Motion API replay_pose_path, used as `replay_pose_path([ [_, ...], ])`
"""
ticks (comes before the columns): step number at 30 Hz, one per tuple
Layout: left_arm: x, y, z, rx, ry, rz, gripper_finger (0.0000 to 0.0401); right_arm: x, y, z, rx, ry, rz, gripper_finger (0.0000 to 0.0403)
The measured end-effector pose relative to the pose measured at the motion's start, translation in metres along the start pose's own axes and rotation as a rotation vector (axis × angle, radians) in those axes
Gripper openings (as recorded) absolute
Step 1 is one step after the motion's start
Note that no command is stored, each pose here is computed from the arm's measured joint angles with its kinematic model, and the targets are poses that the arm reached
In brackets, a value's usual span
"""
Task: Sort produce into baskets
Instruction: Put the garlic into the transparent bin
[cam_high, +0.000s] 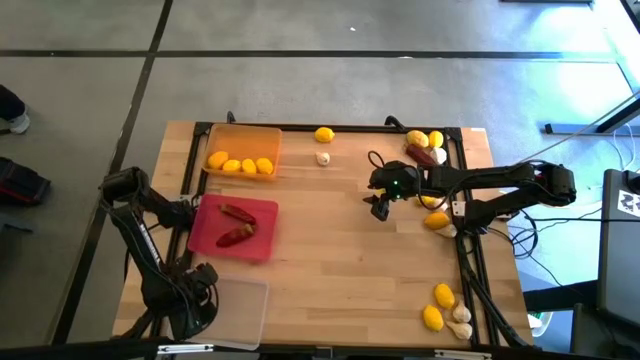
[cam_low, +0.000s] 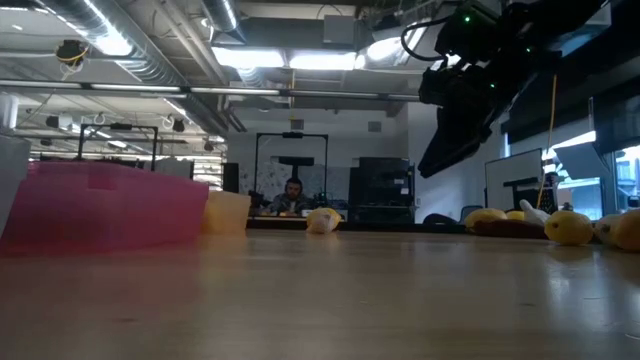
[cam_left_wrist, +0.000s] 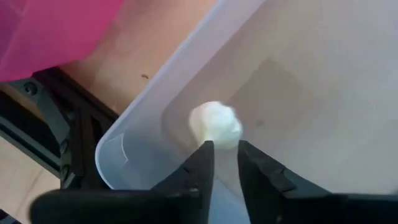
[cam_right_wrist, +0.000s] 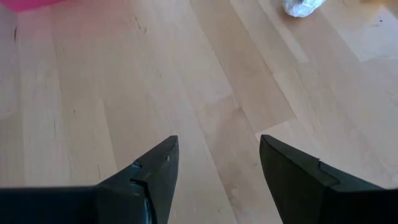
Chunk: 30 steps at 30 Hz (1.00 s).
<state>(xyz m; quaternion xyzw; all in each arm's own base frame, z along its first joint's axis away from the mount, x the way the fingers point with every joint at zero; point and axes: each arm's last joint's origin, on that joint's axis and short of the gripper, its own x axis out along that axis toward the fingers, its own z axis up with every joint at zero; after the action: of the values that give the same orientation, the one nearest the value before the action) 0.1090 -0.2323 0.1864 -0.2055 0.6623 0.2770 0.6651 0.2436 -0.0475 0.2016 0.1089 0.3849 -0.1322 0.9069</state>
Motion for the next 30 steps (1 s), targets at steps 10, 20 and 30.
replay_pose_path([
  [10,-0.006,0.001,0.008,0.031,0.01,-0.024,0.0122,0.0,0.0,0.0,0.0,0.0,0.0,0.022],
  [20,-0.048,0.026,0.019,-0.085,0.038,-0.223,0.0123,0.0,0.0,0.0,0.0,0.002,0.0,0.022],
  [30,-0.081,0.054,0.041,-0.114,-0.37,-0.447,0.0123,0.0,0.0,0.0,0.001,0.001,0.0,0.022],
])
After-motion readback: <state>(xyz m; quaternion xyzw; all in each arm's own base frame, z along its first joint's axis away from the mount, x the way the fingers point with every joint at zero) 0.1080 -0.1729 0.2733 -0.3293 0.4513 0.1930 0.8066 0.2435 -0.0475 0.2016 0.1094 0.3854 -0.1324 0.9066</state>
